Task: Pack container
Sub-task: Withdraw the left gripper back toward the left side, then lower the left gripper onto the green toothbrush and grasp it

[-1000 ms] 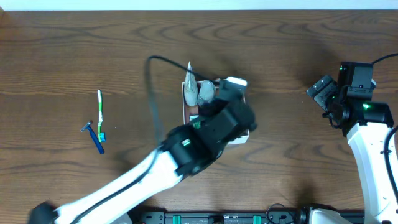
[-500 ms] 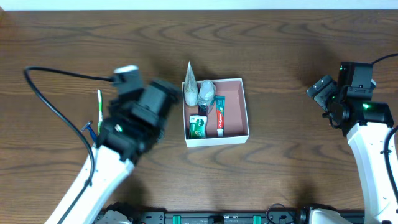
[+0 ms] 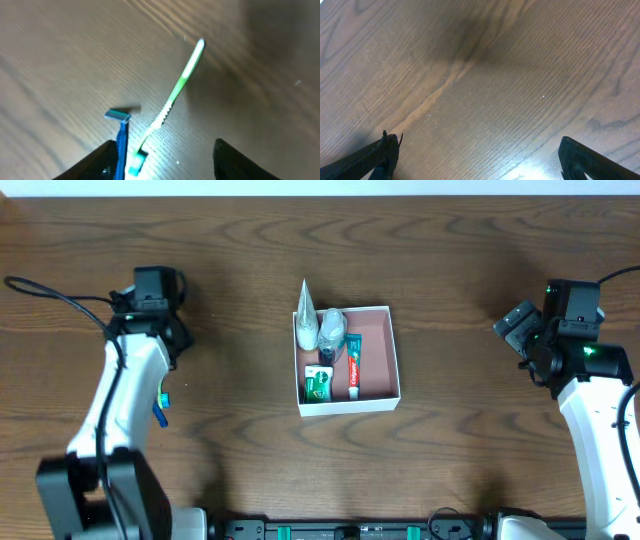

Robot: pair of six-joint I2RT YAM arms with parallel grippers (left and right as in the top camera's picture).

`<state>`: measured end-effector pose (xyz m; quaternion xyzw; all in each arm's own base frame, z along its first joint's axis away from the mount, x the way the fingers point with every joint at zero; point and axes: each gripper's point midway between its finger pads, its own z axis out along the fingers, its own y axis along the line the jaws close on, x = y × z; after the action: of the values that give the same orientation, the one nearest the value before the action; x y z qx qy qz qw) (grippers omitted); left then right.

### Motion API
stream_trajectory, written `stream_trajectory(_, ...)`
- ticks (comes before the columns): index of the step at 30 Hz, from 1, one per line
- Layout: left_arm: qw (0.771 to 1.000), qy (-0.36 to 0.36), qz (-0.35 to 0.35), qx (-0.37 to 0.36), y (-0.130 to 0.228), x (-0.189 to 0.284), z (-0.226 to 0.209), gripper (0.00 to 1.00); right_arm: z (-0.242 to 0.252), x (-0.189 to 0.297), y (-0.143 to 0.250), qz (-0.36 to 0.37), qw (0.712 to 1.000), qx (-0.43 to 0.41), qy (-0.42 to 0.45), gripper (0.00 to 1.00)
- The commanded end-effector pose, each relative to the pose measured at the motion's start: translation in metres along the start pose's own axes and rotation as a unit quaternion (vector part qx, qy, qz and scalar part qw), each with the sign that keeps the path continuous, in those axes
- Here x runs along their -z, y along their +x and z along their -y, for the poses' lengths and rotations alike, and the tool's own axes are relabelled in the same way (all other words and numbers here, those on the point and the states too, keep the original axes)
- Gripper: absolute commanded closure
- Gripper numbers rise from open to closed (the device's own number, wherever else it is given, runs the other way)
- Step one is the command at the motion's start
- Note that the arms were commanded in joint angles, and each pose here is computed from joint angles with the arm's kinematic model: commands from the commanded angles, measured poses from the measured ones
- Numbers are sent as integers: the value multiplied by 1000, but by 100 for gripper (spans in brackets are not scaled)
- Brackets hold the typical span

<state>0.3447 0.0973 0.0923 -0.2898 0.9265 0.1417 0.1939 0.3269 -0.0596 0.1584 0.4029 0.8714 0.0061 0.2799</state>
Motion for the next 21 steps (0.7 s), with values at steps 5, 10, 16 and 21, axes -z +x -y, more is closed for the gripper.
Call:
stream_trajectory(5, 991, 39, -77, -99, 29, -41, 15, 36, 2, 4, -4, 9, 1000, 0, -1, 1)
stream_trajectory(10, 985, 40, -84, -143, 33, -55, 18, 36, 2, 4, -4, 9, 1000, 1, -1, 1)
stream_trajectory(16, 984, 43, -72, -157, 27, -59, 20, 35, 2, 4, -4, 9, 1000, 1, -1, 1)
stream_trajectory(21, 985, 45, -63, -154, 21, -61, 20, 35, 2, 4, -4, 9, 1000, 1, -1, 1)
